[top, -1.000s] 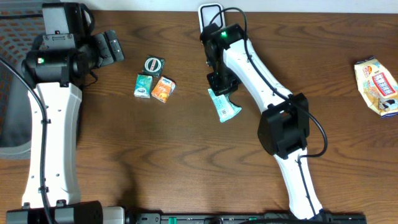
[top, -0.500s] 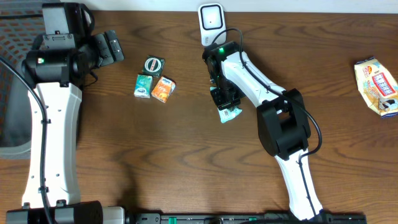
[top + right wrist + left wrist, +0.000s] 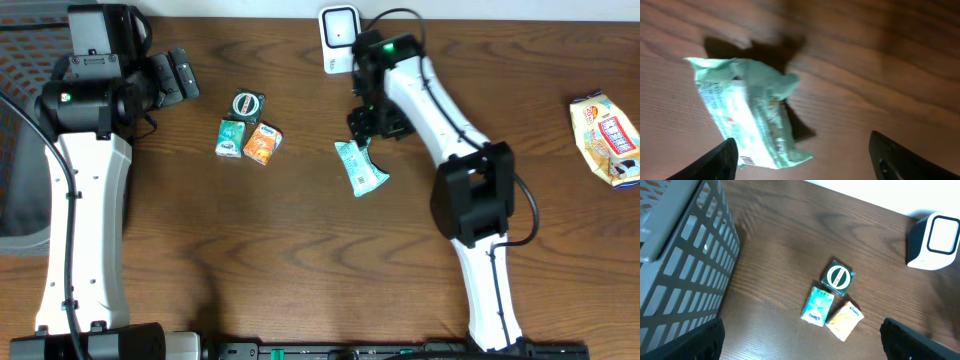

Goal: Scan the item barcode

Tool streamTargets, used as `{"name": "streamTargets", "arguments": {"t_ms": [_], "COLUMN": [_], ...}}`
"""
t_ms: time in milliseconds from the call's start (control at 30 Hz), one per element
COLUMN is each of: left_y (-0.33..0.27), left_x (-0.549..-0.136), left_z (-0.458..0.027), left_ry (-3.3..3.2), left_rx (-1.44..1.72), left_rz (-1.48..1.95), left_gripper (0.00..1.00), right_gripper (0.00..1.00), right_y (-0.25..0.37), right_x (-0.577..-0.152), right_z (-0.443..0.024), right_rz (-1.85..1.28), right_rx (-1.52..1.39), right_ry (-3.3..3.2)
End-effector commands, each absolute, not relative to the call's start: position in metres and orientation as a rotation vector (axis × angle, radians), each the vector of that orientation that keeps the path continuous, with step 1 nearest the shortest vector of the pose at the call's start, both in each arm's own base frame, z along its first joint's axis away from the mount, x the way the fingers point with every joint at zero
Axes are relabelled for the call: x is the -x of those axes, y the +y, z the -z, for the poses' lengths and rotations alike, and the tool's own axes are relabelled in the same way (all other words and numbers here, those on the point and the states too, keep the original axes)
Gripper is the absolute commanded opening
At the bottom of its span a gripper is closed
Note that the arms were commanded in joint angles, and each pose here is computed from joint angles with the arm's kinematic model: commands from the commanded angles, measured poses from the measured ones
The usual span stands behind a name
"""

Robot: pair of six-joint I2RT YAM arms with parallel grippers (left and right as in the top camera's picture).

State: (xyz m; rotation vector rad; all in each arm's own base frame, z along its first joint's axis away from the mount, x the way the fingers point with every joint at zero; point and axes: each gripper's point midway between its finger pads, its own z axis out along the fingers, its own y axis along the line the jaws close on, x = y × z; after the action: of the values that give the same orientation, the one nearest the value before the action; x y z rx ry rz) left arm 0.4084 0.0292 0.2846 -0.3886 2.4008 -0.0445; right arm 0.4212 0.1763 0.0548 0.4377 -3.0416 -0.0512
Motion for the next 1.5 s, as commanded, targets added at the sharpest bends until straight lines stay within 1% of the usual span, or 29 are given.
{"name": "streamTargets", "arguments": {"t_ms": [0, 133, 300, 333, 433, 467, 500, 533, 567, 633, 700, 767, 833, 933, 1033, 1133, 1167, 1200, 1333, 1467], "left_y": [0.031, 0.031, 0.031, 0.031, 0.031, 0.031, 0.031, 0.031, 0.031, 0.031, 0.031, 0.031, 0.031, 0.031, 0.031, 0.031, 0.031, 0.031, 0.031, 0.031], "left_x": [-0.408, -0.408, -0.408, -0.408, -0.408, -0.408, -0.408, -0.408, -0.408, -0.408, -0.408, -0.408, -0.408, -0.408, -0.408, -0.408, -0.408, -0.408, -0.408, -0.408], "left_z": [-0.28, -0.28, -0.28, -0.28, -0.28, -0.28, -0.28, -0.28, -0.28, -0.28, -0.28, -0.28, -0.28, -0.28, -0.28, -0.28, -0.28, -0.28, -0.28, -0.28], "left_ry": [2.41, 2.41, 2.41, 2.41, 2.41, 2.41, 2.41, 2.41, 2.41, 2.41, 2.41, 2.41, 2.41, 2.41, 2.41, 2.41, 2.41, 2.41, 2.41, 2.41], "left_rx": [0.405, 0.405, 0.405, 0.405, 0.405, 0.405, 0.405, 0.405, 0.405, 0.405, 0.405, 0.405, 0.405, 0.405, 0.405, 0.405, 0.405, 0.405, 0.405, 0.405], "left_rz": [0.032, 0.032, 0.032, 0.031, 0.032, 0.031, 0.032, 0.032, 0.032, 0.032, 0.031, 0.032, 0.032, 0.032, 0.031, 0.031, 0.032, 0.032, 0.032, 0.032], "left_gripper": [0.97, 0.98, 0.98, 0.98, 0.98, 0.98, 0.98, 0.98, 0.98, 0.98, 0.98, 0.98, 0.98, 0.98, 0.98, 0.98, 0.98, 0.98, 0.98, 0.98], "right_gripper": [0.81, 0.82, 0.82, 0.8, 0.72, 0.7, 0.66, 0.61, 0.5, 0.36, 0.25, 0.17, 0.01, 0.01, 0.01, 0.01, 0.01, 0.01, 0.01, 0.01], "right_y": [0.193, 0.201, 0.202, 0.203, 0.208, 0.209, 0.208, 0.207, 0.207, 0.206, 0.207, 0.213, 0.225, 0.234, 0.244, 0.251, 0.252, 0.253, 0.247, 0.24], "right_x": [-0.414, -0.409, -0.4, -0.399, -0.396, -0.394, -0.392, -0.389, -0.388, -0.385, -0.384, -0.383, -0.384, -0.39, -0.402, -0.421, -0.434, -0.441, -0.458, -0.461], "right_z": [-0.053, -0.046, -0.031, -0.027, -0.021, -0.019, -0.014, -0.01, -0.006, 0.0, 0.002, -0.001, -0.011, -0.023, -0.046, -0.082, -0.107, -0.121, -0.163, -0.204], "right_rz": [0.419, 0.577, 0.695, 0.718, 0.786, 0.796, 0.796, 0.793, 0.793, 0.792, 0.799, 0.853, 0.974, 1.096, 1.262, 1.476, 1.603, 1.664, 1.751, 1.782], "right_rx": [-0.511, -0.568, -0.506, -0.499, -0.482, -0.478, -0.474, -0.471, -0.47, -0.466, -0.457, -0.451, -0.441, -0.435, -0.43, -0.439, -0.457, -0.477, -0.546, -0.609], "right_ry": [-2.955, -2.903, -2.846, -2.84, -2.817, -2.81, -2.804, -2.8, -2.798, -2.794, -2.789, -2.772, -2.739, -2.717, -2.69, -2.656, -2.638, -2.634, -2.678, -2.738]}}
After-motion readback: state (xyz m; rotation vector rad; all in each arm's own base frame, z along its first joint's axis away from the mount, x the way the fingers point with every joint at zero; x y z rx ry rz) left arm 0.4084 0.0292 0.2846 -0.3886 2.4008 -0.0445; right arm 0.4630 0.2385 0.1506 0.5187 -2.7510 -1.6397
